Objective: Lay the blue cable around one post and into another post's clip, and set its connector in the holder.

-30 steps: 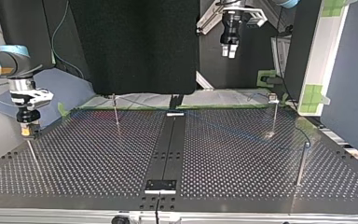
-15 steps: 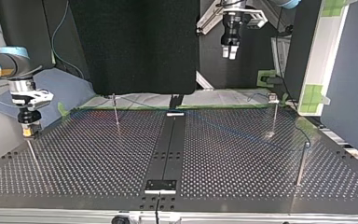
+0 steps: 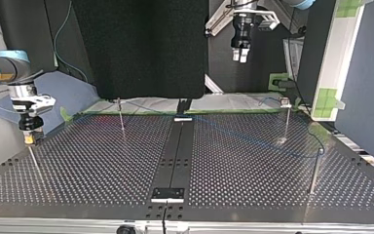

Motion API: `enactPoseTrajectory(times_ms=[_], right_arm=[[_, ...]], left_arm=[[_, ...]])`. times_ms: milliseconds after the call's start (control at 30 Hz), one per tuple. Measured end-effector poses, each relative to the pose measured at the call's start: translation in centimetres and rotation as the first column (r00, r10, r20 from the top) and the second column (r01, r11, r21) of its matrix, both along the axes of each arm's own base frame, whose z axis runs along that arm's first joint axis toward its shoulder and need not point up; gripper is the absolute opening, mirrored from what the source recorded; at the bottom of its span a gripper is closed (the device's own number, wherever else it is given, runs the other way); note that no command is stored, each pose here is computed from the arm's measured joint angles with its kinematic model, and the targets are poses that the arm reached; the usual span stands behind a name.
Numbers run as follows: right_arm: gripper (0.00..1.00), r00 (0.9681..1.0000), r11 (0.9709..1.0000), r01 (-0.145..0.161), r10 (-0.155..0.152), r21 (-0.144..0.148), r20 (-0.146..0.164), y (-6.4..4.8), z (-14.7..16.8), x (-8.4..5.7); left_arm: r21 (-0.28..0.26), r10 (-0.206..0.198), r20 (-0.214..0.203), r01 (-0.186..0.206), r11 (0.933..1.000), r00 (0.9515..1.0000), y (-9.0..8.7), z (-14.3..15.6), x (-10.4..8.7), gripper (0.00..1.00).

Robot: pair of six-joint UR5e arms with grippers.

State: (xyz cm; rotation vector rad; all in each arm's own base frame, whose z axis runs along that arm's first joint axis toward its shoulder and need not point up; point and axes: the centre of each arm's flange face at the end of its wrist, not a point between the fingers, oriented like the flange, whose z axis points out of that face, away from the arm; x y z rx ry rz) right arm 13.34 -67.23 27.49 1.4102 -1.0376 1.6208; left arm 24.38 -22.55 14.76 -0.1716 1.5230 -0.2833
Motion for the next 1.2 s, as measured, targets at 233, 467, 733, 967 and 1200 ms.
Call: enactPoseTrajectory(times_ms=[233, 467, 733, 967, 1200], right_arm=[[0.0, 1.0, 1.0, -0.008, 0.008, -0.004, -0.001, -0.19, 0.29, 0.05], [0.0, 0.9999, 0.9999, -0.01, 0.01, -0.007, -0.001, -0.3, 0.36, 0.07], [0.0, 1.0, 0.9999, -0.008, 0.008, -0.011, -0.002, -0.38, 0.4, -0.14], [0.0, 1.0, 0.9999, -0.007, 0.007, -0.008, 0.003, -0.4, 0.39, -0.23], [0.0, 1.0, 1.0, -0.007, 0.007, -0.007, 0.007, -0.4, 0.39, -0.26]], left_arm=[[0.0, 0.0, 0.0, 0.0, 1.0, 1.0, 0.04, 0.0, 0.06, 0.98], [0.0, 0.0, 0.0, 0.0, 1.0, 1.0, 0.06, 0.0, 0.1, 0.98], [0.0, 0.0, 0.0, 0.0, 1.0, 1.0, 0.06, 0.0, 0.1, 0.98], [0.0, 0.001, 0.001, -0.001, 1.0, 1.0, 0.09, 0.0, 0.15, 0.98], [0.0, 0.003, 0.002, -0.003, 1.0, 1.0, 0.18, 0.0, 0.26, 0.98]])
